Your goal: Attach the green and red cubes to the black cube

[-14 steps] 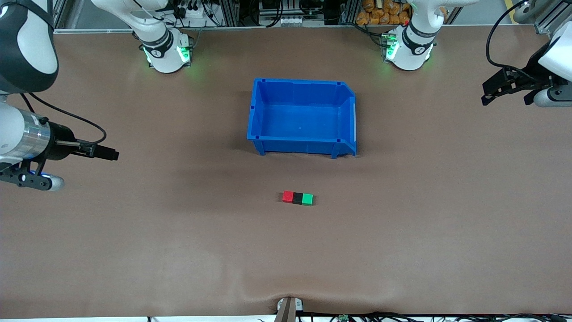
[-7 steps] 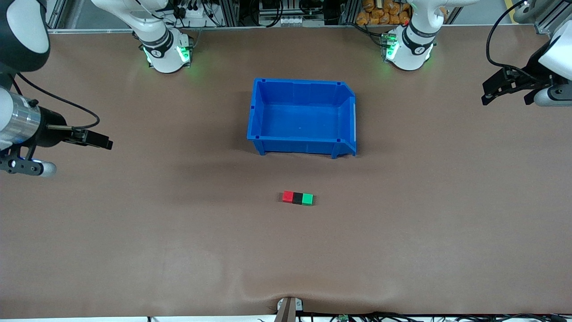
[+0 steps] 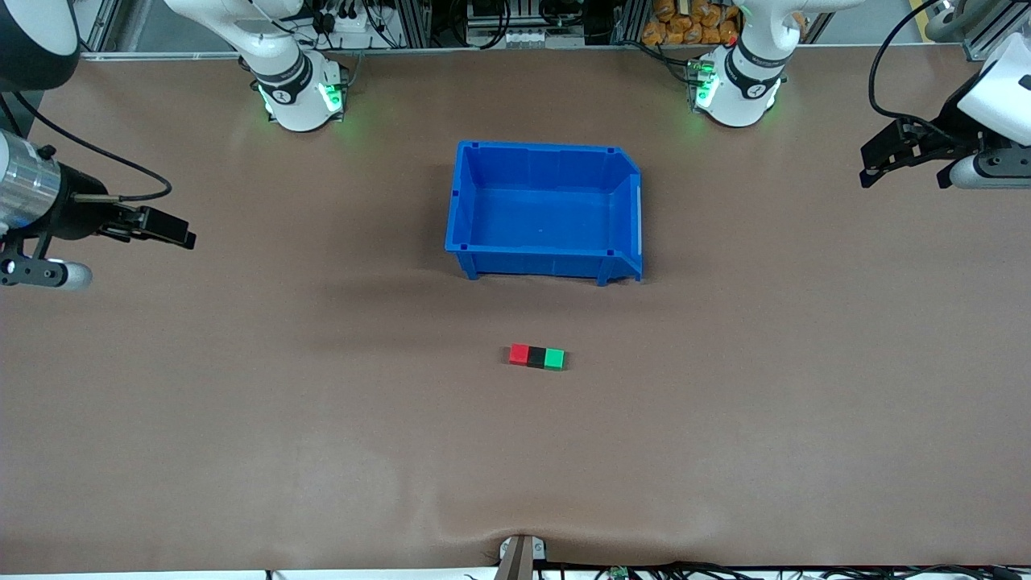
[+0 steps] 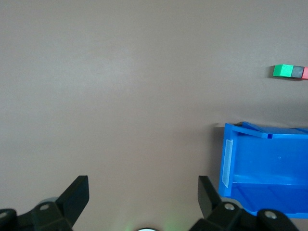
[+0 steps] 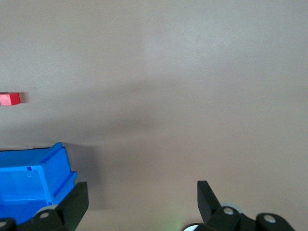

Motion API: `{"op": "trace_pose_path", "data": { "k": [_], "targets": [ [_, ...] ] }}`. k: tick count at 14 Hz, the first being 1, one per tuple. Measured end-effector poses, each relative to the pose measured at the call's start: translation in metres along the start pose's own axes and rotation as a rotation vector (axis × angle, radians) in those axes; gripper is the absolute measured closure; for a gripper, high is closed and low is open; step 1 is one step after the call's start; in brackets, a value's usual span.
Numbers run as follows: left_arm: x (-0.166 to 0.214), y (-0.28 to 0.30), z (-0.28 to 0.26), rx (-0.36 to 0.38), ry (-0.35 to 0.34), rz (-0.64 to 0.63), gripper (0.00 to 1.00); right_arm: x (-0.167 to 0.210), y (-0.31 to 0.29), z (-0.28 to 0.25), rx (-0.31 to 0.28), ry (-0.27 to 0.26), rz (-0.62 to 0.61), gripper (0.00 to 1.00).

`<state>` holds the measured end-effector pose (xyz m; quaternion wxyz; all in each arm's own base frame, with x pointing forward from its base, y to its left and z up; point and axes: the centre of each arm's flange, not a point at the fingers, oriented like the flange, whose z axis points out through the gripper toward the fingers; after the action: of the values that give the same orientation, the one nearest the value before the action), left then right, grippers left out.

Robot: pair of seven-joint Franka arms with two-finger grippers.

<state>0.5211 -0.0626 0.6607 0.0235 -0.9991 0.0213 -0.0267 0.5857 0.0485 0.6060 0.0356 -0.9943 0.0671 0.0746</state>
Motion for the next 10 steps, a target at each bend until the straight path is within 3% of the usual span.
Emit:
{"op": "trace_pose_path", "data": {
  "k": [10],
  "targets": [
    [0.0, 0.0, -0.001, 0.0, 0.003, -0.001, 0.0, -0.04, 0.007, -0.022, -0.012, 0.031, -0.091, 0.0]
  ]
}}
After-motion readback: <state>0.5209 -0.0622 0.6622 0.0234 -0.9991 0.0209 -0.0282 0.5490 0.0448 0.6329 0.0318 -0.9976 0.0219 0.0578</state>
